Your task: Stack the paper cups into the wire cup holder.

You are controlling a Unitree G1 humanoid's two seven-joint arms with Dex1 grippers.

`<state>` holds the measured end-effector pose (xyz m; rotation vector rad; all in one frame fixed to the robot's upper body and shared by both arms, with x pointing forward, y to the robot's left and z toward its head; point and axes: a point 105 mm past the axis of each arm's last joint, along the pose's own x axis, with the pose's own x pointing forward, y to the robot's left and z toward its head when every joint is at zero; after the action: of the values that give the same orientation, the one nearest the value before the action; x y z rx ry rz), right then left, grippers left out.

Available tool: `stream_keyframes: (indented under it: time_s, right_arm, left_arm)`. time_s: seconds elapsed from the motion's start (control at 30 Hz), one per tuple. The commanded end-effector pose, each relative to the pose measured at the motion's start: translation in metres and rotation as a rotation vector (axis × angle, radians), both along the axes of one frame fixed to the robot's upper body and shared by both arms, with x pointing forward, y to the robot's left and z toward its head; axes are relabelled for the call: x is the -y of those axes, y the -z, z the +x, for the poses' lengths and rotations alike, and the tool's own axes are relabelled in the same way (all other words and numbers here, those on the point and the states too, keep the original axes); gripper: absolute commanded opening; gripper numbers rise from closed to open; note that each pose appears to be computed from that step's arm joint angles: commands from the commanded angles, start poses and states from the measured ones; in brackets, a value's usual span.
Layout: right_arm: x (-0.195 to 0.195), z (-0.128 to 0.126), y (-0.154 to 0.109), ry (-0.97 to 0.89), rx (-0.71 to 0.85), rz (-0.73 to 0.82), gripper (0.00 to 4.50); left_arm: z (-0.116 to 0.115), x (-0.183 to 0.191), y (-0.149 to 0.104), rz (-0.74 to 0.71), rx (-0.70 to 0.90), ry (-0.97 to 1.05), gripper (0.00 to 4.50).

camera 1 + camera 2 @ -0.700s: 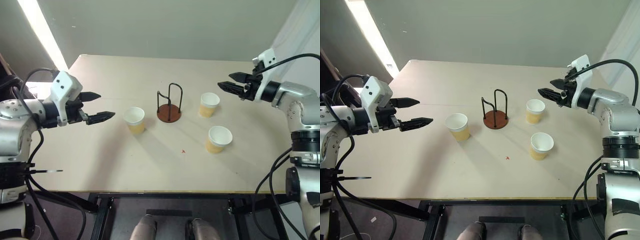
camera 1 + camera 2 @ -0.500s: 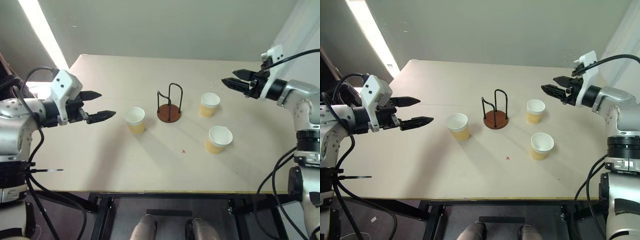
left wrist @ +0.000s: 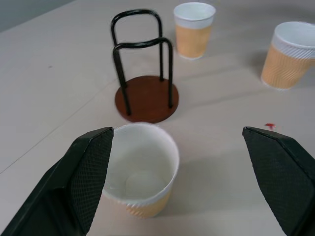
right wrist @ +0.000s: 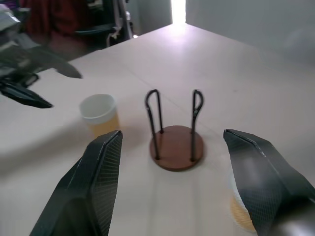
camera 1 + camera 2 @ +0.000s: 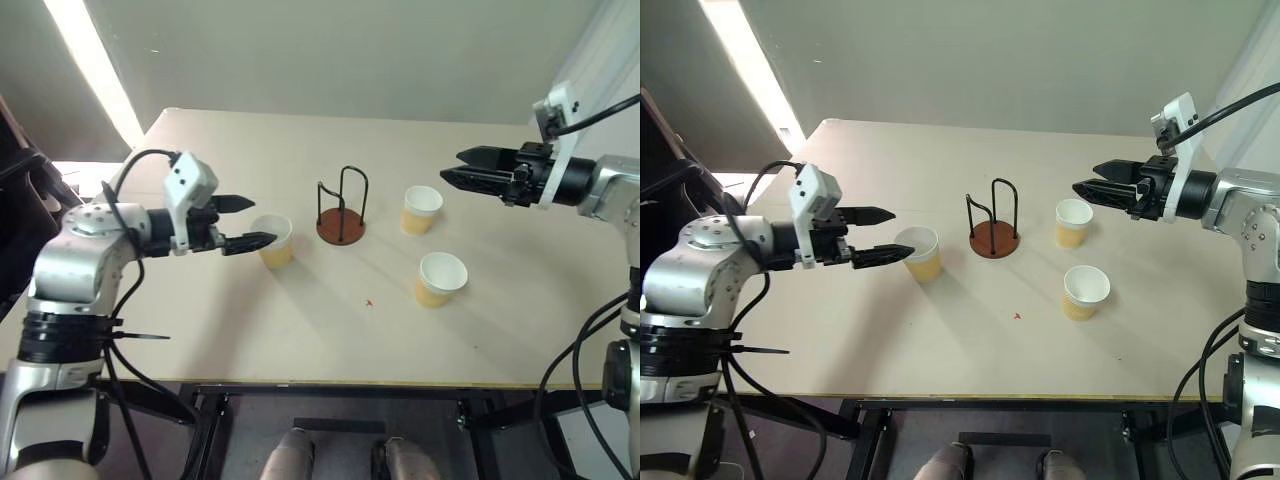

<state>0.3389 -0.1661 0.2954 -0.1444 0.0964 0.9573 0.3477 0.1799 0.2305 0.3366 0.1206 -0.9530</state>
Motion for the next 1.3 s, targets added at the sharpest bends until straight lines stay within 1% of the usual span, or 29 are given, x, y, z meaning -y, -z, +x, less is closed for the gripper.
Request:
stream_keyframes:
  time_s: [0.03, 0.2, 0.53, 0.63, 0.73, 0.87, 0.97, 1.1, 1.3]
  right_arm:
    - [0.000, -0.008, -0.012, -0.010, 0.052, -0.012, 3.37]
    - [0.010, -0.005, -0.007, 0.029, 0.049, -0.042, 3.37]
    - [0.012, -0.004, -0.011, 0.047, 0.071, -0.042, 3.37]
    - [0.013, -0.005, -0.012, 0.050, 0.072, -0.041, 3.37]
    - [0.014, -0.006, -0.012, 0.055, 0.070, -0.042, 3.37]
    - [0.013, -0.007, -0.012, 0.055, 0.070, -0.042, 3.37]
    - [0.008, -0.013, -0.013, 0.016, 0.057, -0.042, 3.37]
    - [0.001, -0.030, -0.009, -0.062, 0.026, -0.083, 3.37]
    - [0.003, -0.039, -0.011, -0.073, 0.022, -0.132, 3.37]
  left_arm:
    - [0.007, 0.013, -0.011, 0.031, 0.064, 0.026, 4.50]
    - [0.018, 0.031, -0.009, 0.019, 0.069, 0.053, 4.50]
    - [0.033, 0.066, 0.005, -0.033, 0.036, 0.091, 4.50]
    - [0.042, 0.073, 0.010, -0.041, 0.031, 0.071, 4.50]
    - [0.057, 0.081, 0.014, -0.045, 0.039, 0.018, 4.50]
    - [0.063, 0.099, 0.021, -0.045, 0.028, 0.033, 4.50]
    - [0.066, 0.111, 0.024, -0.058, 0.010, 0.058, 4.50]
    - [0.066, 0.124, 0.028, -0.057, -0.012, 0.103, 4.50]
    - [0.071, 0.130, 0.027, -0.048, -0.008, 0.113, 4.50]
